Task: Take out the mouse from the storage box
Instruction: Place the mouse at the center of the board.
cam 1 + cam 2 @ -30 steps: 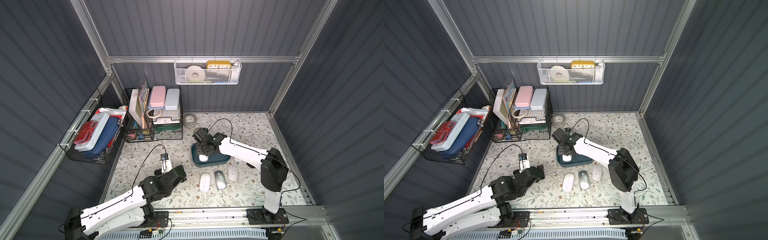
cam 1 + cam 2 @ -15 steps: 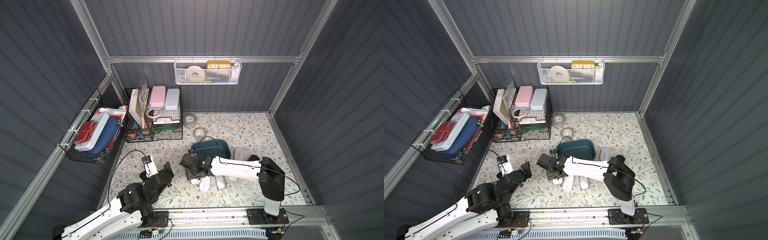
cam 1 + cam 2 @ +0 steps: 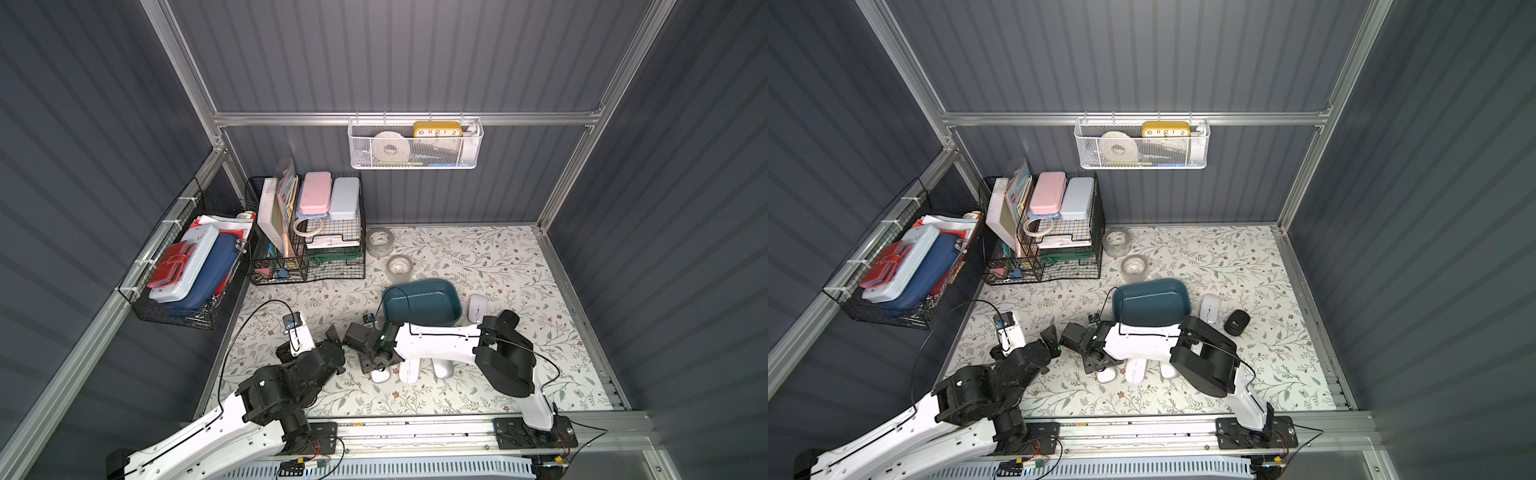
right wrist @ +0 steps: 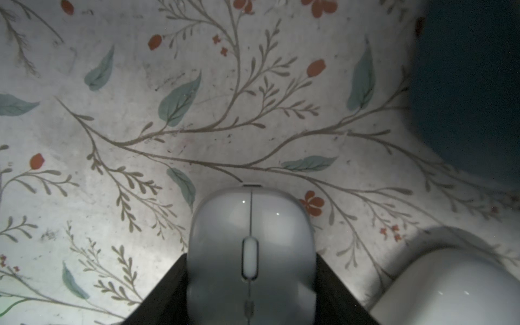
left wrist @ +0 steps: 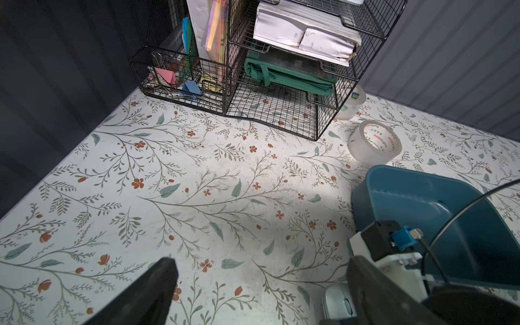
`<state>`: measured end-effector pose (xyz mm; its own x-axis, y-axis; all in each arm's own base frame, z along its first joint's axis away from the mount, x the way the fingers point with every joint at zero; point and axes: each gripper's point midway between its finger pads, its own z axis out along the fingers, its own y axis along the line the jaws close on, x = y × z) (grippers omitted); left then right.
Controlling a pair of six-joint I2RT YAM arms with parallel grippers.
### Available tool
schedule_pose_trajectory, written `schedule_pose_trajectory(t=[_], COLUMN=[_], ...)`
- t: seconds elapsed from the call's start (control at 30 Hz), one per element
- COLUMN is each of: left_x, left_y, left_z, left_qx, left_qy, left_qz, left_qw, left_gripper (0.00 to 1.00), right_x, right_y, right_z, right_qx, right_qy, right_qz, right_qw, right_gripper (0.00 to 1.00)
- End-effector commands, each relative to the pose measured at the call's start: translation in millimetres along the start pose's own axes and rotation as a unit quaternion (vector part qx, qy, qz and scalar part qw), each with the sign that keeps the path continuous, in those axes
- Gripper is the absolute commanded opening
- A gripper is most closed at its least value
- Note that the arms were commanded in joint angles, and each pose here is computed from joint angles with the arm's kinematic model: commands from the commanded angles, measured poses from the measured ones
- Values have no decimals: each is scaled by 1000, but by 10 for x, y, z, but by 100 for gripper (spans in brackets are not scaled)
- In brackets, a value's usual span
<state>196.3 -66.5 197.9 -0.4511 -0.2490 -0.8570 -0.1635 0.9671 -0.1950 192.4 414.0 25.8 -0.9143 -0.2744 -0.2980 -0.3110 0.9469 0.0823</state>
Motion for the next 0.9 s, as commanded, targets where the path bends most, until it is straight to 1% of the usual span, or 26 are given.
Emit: schedule_pose_trajectory(t=[0.0, 0.27, 0.53, 0.6, 0.7, 0.87], left_x=[-53, -64, -85, -98, -139, -312], left_y=[-26, -21, -6, -2, 15, 0], left_z=[-19, -29, -48, -53, -77, -168], left_qx=[7, 10, 13, 12, 9, 19], left_qy=[-7, -8, -11, -13, -16, -32], left_qz=[-13, -16, -21, -21, -20, -9], left_qw=[1000, 1000, 1000, 1000, 1000, 999], left_gripper=[99, 99, 100, 99, 99, 99], right_x=[-39, -14, -36, -62, -134, -337], right_y=[115, 112, 127, 129, 96, -84], right_z=[-49, 16, -29, -79, -224, -706], right_qx=[-13, -9, -14, -16, -15, 1], right_qy=[-7, -1, -3, -9, -26, -81], right_qz=[5, 6, 4, 3, 5, 7], right_qw=[1000, 1000, 1000, 1000, 1000, 997], right_gripper=[59, 62, 71, 71, 72, 73])
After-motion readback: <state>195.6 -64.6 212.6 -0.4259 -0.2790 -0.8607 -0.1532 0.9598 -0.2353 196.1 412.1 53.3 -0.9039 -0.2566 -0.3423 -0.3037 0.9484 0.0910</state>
